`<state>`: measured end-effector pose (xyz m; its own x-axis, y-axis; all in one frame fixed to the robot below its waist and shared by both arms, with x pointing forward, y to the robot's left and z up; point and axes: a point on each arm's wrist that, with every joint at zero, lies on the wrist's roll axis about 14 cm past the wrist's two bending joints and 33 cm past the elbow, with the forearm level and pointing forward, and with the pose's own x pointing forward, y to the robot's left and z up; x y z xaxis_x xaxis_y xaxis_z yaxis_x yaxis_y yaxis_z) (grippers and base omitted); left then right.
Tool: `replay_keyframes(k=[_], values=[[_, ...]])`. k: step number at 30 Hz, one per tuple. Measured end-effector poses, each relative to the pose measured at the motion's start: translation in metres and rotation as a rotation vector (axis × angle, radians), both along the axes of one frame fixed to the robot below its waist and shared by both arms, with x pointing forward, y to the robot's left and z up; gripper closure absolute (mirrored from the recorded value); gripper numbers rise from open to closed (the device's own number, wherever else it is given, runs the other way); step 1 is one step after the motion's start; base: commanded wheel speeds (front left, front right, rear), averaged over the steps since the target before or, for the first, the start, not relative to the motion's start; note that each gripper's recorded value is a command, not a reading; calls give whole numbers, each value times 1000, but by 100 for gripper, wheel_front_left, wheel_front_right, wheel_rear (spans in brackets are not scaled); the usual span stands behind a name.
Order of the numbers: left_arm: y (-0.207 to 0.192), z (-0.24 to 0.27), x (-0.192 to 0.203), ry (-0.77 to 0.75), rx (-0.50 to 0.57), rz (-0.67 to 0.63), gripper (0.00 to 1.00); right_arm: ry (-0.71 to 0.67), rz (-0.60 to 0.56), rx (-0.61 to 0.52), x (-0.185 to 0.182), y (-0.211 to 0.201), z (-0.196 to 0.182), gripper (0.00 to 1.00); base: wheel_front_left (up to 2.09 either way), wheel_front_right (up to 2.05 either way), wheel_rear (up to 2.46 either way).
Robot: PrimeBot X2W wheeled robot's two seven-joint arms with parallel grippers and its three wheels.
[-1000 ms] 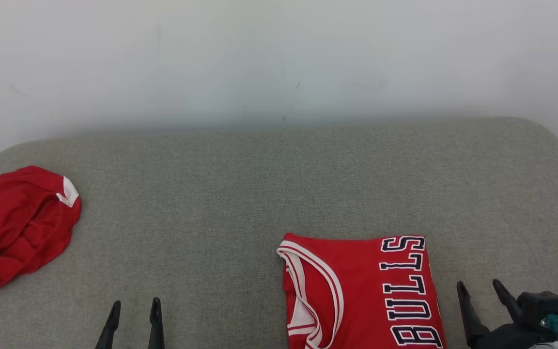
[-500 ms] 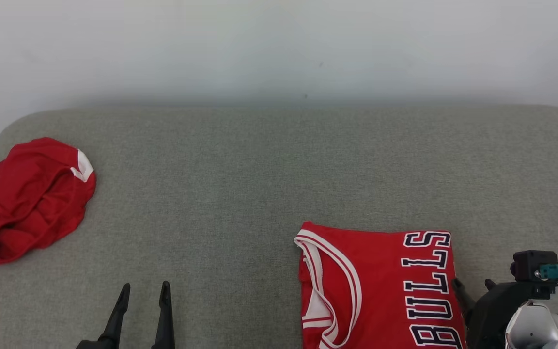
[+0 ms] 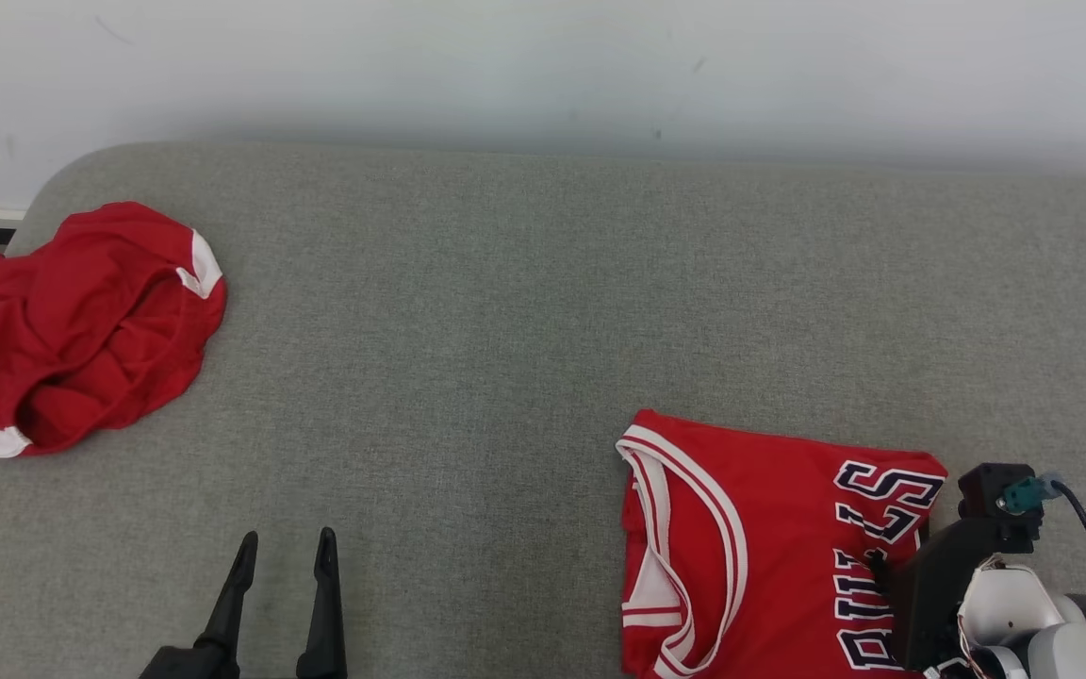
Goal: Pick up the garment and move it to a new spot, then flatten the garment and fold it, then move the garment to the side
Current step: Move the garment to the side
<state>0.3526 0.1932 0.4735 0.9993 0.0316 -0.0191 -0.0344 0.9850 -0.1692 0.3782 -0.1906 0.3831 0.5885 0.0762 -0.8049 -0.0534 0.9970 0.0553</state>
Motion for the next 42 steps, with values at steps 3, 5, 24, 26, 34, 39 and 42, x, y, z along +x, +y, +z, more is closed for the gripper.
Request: replay_keyframes(k=[3,5,24,26,34,39,42], values=[[-4,-1,3,1,-1,-12,0,16,29,-42,2,-5,3,100,0,0,0],[-7,0,6,-3,0,-23,0,10,37,-72,5,-13,7,100,0,0,0],[-76,32,88,-164,46,-268,0,-156,-129,-499,60,-199,82,100,0,0,0],[-84,30,98,-174,51,-300,0,-171,-188,-514,65,-220,85,100,0,0,0],[-114,-7,122,-128,45,-412,0,-188,-385,-605,62,-296,84,100,0,0,0],[-127,-40,129,-67,27,-458,0,-210,-438,-688,58,-325,83,100,0,0,0],[-131,-50,130,-47,18,-472,0,-226,-434,-705,59,-327,79,22,0,0,0]])
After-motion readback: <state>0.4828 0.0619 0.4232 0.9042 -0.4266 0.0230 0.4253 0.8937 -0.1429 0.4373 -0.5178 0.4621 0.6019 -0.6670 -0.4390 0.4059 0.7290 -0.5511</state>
